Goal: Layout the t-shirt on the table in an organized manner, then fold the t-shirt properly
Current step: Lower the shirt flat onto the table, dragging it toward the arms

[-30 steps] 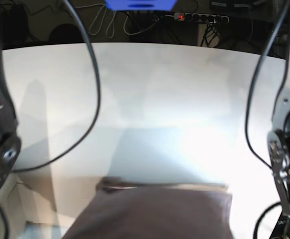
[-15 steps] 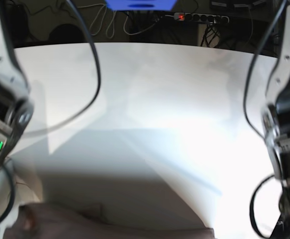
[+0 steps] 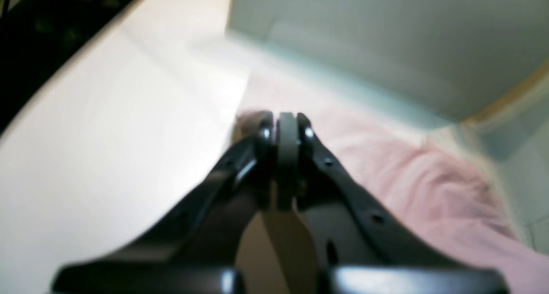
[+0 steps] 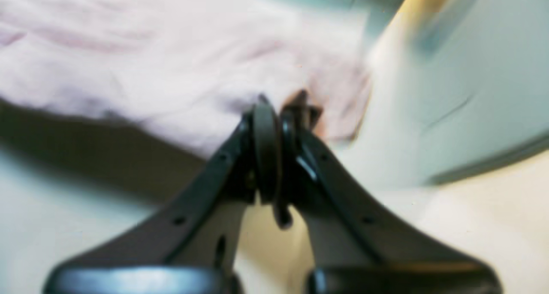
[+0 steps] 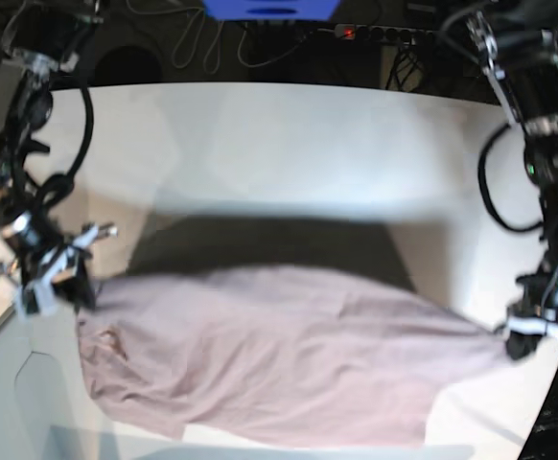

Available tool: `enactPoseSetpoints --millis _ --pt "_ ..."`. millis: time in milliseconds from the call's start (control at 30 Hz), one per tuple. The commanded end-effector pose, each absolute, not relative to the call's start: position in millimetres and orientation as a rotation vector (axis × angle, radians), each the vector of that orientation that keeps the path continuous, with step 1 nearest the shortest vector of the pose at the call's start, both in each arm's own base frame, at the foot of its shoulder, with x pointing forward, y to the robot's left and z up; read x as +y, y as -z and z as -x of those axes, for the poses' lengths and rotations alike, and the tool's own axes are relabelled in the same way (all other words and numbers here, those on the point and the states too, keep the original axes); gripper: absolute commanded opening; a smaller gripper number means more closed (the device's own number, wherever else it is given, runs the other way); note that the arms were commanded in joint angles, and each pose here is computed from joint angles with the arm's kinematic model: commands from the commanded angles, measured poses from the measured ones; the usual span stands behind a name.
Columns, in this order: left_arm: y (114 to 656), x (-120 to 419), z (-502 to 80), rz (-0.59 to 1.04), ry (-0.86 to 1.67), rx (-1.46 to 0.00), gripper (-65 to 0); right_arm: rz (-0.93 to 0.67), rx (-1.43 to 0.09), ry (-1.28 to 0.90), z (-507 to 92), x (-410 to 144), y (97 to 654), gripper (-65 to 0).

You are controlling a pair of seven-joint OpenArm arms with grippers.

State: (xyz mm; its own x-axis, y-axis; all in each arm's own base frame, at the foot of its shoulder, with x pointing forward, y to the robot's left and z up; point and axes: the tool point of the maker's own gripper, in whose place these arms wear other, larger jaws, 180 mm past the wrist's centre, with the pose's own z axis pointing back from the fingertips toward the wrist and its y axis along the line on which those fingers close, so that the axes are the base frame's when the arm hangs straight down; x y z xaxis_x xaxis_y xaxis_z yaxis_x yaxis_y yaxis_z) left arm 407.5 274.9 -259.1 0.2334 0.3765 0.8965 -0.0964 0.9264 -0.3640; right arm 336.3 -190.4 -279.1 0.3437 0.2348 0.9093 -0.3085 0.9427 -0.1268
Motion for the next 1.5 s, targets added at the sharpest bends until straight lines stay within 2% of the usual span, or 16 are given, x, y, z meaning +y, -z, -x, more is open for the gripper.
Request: enactPoseSetpoints --millis 0,233,600,833,1033,1467 --pt "250.1 282.5 -403.0 0.252 -0.332 -1.338 -65.0 -0.097 -1.229 -0.356 -333.4 -186.8 264.9 -65.0" --pt "330.0 308.2 -322.1 0.237 -0.488 -1.154 -65.0 -0.313 -1.015 -0.241 -251.5 -168.4 339.7 -65.0" --pt "373.9 331.4 -246.5 0.171 -0.685 -1.057 -65.0 -0.339 -0.862 -0.176 -200.2 -169.8 380.8 -65.0" --pt "378.2 334.8 -209.2 0.116 -0.664 -1.007 -65.0 -0.336 -0.806 -0.160 -177.3 -172.5 391.5 -65.0" --pt "371.6 343.7 -183.5 0.065 -0.686 -1.008 -65.0 -0.233 -0.844 -0.049 -175.9 -216.7 384.3 -65.0" --pt "365.3 346.4 -185.9 0.087 -0.608 -1.046 -65.0 -0.294 -0.757 -0.056 -158.0 -196.5 408.0 -65.0"
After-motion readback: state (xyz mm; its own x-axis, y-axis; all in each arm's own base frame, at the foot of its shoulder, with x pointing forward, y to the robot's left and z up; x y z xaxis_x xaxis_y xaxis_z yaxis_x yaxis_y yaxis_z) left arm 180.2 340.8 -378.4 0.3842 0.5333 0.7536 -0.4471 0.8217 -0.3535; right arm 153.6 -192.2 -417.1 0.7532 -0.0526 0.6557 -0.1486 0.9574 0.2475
